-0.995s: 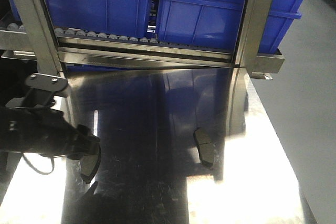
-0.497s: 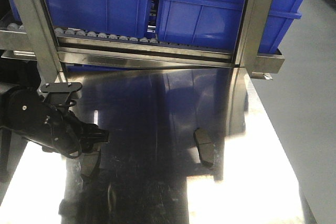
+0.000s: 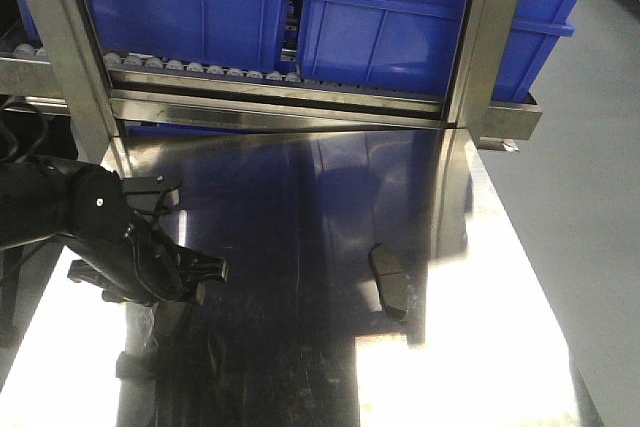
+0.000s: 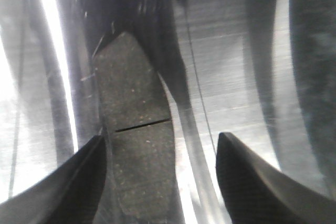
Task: Move and align brake pads A on conveyor
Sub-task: 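Lower the left gripper onto the nearer brake pad and close it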
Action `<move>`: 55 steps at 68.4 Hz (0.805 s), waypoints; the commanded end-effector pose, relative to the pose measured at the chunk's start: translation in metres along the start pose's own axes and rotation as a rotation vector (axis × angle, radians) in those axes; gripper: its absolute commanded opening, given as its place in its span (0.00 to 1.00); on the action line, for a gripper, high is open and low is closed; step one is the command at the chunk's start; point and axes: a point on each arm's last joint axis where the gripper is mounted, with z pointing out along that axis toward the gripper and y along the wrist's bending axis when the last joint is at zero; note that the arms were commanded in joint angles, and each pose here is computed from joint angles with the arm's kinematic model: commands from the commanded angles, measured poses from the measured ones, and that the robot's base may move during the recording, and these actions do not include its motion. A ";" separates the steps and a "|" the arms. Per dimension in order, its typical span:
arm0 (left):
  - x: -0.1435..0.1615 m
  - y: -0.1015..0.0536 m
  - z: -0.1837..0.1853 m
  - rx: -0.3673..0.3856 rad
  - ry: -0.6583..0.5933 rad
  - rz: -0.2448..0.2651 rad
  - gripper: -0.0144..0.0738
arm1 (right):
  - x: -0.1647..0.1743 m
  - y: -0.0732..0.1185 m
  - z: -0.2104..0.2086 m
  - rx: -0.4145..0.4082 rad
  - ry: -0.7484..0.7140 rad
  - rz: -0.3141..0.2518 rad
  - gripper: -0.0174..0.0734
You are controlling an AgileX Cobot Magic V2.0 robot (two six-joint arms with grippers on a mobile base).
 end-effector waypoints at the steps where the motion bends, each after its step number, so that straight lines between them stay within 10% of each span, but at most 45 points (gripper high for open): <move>1: -0.007 -0.005 -0.012 0.021 -0.049 -0.014 0.65 | -0.014 -0.001 -0.002 0.018 -0.082 -0.002 0.66; 55: -0.015 0.000 0.011 -0.044 -0.048 0.010 0.58 | -0.014 -0.001 -0.002 0.018 -0.081 -0.002 0.66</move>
